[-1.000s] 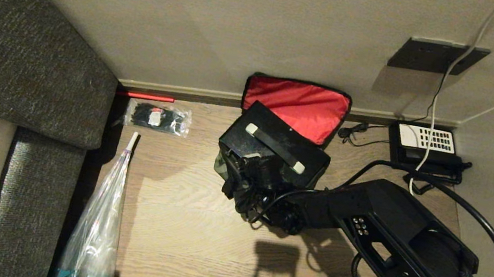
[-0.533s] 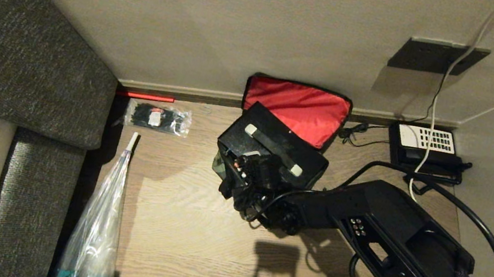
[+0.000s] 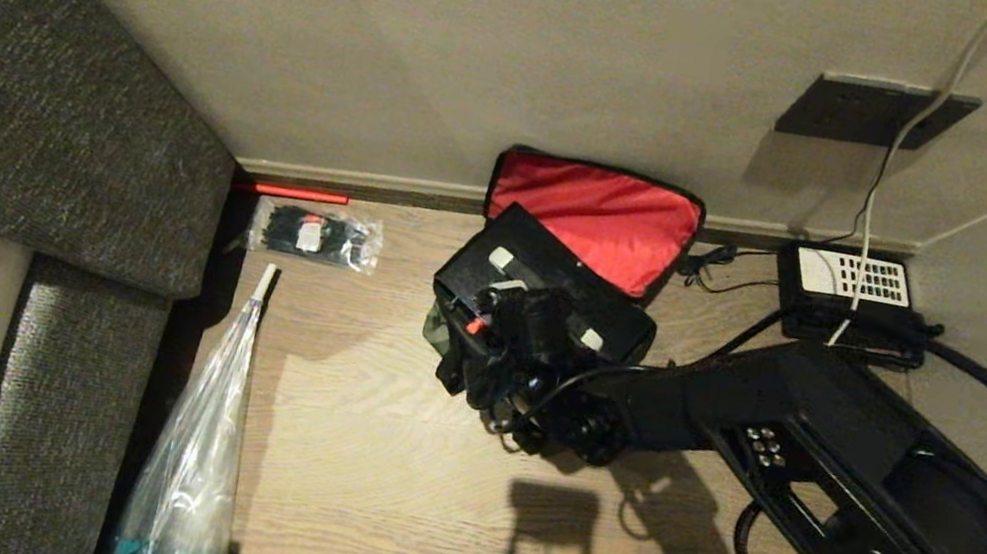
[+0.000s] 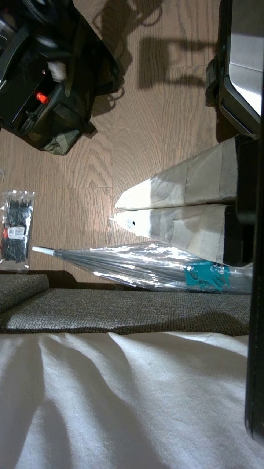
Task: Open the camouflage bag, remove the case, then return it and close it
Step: Close the top of the storage box
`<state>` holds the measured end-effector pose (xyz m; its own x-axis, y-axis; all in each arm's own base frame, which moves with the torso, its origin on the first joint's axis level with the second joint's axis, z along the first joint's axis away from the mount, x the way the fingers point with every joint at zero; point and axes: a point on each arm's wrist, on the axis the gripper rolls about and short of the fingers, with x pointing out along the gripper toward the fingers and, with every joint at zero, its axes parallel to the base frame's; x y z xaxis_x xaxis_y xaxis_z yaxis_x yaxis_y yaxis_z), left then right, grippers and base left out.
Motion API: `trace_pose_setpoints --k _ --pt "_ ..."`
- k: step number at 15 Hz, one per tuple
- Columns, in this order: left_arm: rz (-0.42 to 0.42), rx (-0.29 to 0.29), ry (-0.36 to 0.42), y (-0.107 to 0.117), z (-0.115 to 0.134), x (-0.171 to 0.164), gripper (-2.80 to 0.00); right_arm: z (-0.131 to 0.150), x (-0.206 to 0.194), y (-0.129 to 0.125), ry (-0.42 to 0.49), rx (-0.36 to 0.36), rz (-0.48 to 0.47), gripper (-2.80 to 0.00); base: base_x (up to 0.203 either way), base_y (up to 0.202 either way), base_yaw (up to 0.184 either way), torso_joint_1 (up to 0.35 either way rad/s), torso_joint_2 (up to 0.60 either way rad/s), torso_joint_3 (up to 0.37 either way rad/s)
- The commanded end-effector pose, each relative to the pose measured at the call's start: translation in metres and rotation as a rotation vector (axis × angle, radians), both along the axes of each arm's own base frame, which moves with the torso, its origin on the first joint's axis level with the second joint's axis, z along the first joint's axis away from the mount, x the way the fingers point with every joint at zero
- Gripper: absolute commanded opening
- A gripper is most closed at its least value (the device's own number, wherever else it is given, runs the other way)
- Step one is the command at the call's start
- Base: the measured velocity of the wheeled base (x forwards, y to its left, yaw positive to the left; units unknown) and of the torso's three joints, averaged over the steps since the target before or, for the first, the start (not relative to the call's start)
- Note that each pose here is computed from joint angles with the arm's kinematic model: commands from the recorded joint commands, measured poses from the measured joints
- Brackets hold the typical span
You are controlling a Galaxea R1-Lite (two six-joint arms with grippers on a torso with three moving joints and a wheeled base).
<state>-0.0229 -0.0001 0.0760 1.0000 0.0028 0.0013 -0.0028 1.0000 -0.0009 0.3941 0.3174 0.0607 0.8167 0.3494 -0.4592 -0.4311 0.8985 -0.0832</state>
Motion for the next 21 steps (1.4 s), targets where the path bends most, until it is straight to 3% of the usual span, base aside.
trace_pose_setpoints --k 1,4,8,9,11,15,18,21 --pt "0.0 -0.001 -0.002 0.0 0.0 0.0 -2.8 0.042 -0.02 -0.006 -0.032 0.039 0.008 -2.8 0.0 0.0 0.0 0.0 0.0 0.0" --pt "0.0 -0.001 -0.002 0.0 0.0 0.0 -2.8 0.059 -0.035 -0.01 -0.028 0.037 0.02 -2.8 0.0 0.0 0.0 0.0 0.0 0.0" --pt "0.0 -0.001 -0.002 0.0 0.0 0.0 -2.8 0.033 -0.046 -0.023 0.04 -0.04 -0.022 -2.8 0.0 0.0 0.0 0.0 0.0 0.0" --pt "0.0 -0.001 -0.002 0.0 0.0 0.0 -2.8 0.03 -0.048 -0.025 0.05 -0.03 -0.043 -2.8 0.0 0.0 0.0 0.0 0.0 0.0" --pt "0.0 -0.001 -0.002 0.0 0.0 0.0 -2.8 0.032 -0.045 -0.03 0.064 0.075 -0.112 -2.8 0.0 0.0 0.0 0.0 0.0 0.0" --pt "0.0 -0.001 -0.002 0.0 0.0 0.0 -2.8 0.038 -0.029 -0.075 0.068 0.193 -0.38 -2.8 0.0 0.0 0.0 0.0 0.0 0.0" --pt "0.0 -0.001 -0.002 0.0 0.0 0.0 -2.8 0.041 -0.018 -0.111 0.084 0.216 -0.48 -2.8 0.0 0.0 0.0 0.0 0.0 0.0" --pt "0.0 -0.001 -0.002 0.0 0.0 0.0 -2.8 0.027 -0.022 -0.128 0.152 0.178 -0.522 -2.8 0.0 0.0 0.0 0.0 0.0 0.0"
